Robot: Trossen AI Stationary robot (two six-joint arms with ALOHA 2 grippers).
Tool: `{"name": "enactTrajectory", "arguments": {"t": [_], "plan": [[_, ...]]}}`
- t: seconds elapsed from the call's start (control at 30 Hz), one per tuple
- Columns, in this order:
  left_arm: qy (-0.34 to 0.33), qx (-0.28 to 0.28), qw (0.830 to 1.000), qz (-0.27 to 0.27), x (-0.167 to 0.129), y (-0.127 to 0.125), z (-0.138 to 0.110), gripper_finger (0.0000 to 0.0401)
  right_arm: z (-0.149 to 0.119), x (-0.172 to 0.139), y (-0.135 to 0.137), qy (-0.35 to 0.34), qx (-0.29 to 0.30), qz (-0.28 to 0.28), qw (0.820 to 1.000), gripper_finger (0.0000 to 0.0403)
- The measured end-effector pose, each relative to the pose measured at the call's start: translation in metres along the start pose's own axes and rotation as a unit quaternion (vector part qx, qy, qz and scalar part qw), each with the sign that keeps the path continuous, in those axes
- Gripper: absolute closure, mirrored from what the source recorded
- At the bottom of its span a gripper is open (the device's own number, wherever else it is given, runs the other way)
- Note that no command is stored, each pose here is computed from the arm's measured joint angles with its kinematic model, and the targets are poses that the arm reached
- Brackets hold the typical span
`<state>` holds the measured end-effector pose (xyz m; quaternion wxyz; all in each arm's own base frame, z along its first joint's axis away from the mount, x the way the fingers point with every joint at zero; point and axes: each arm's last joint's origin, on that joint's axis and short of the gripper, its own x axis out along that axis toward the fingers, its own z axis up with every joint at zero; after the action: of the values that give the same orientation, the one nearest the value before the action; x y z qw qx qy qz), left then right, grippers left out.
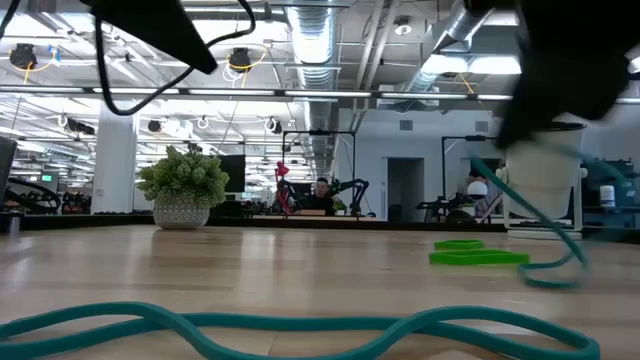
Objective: Pick and place items into bin
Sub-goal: Put the blue rubber band into the black bin
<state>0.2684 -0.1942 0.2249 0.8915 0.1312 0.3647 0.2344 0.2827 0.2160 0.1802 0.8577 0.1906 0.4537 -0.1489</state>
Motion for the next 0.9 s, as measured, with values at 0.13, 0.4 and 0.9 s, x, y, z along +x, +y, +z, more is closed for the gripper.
{"name": "enactTrajectory", "arguments": {"t": [0.13,0.4,0.9], "plan": [[-0.003,0.008,1.0,0.006,0.007,0.003,0.005,0.0273,0.021,-0.012,0.015,-0.094,-0.046,0.002,0.995,0.0402],[-0.049,0.049,0.996,-0.064,0.007,-0.009,0.022,0.0273,0.056,0.023,0.0,-0.154,-0.069,-0.059,0.984,0.0402],[-0.029,0.032,0.993,-0.109,0.018,-0.006,0.03,0.0273,0.084,0.052,0.015,-0.256,-0.134,0.005,0.957,0.0402]]}}
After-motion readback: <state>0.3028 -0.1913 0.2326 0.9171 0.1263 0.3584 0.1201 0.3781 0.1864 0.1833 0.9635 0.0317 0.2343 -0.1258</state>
